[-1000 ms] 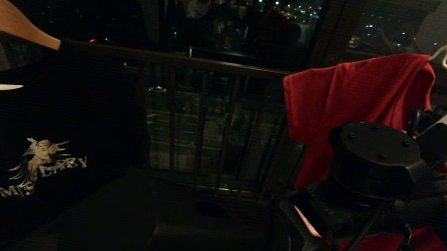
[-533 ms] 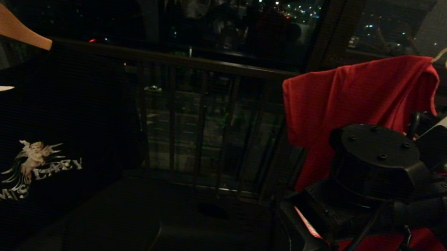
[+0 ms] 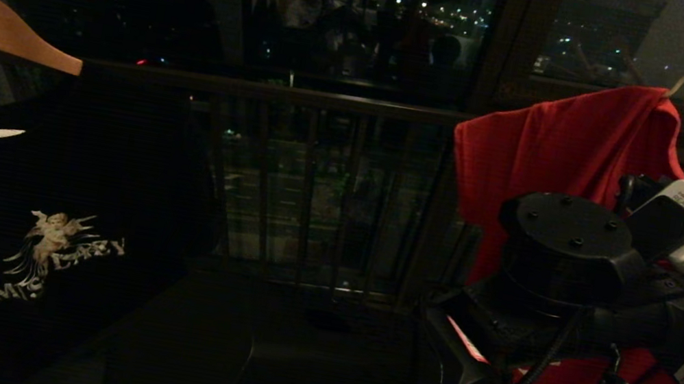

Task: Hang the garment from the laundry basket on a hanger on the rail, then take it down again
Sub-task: Take the clothes off the clothes rack

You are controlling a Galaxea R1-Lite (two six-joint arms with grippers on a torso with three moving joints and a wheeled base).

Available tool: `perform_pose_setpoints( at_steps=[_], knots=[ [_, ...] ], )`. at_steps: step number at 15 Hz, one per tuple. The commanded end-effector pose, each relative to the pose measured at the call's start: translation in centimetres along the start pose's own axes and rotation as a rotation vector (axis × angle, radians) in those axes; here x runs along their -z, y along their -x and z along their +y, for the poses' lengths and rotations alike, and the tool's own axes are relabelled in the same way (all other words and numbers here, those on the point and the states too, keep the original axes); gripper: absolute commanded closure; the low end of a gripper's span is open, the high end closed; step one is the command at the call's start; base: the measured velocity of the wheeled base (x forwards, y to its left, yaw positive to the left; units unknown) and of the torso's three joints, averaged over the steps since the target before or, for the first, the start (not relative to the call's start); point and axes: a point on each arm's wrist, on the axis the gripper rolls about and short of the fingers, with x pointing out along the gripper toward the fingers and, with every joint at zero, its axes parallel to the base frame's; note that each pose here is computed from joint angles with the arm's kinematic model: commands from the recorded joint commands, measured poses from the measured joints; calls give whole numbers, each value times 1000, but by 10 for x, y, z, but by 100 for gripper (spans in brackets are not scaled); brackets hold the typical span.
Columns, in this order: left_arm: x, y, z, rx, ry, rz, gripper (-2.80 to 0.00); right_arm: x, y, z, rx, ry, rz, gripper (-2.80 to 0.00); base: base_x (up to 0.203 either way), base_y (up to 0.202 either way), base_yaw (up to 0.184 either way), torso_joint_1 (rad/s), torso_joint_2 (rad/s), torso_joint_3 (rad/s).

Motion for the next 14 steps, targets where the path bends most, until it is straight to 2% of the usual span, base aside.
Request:
perform_pose_setpoints(
  at_steps=[1,6,14],
  knots=[
    [0,0,1,1,-2,-3,0,-1,6,5,-3,8,-9,-280,0,0,0,0,0,0],
    [2,0,1,1,-2,-1,0,2,10,10,1,15,-4,-280,0,0,0,0,0,0],
    [1,0,1,1,-3,-2,0,23,18,25,-13,25,38,-280,0,0,0,0,0,0]
  ],
)
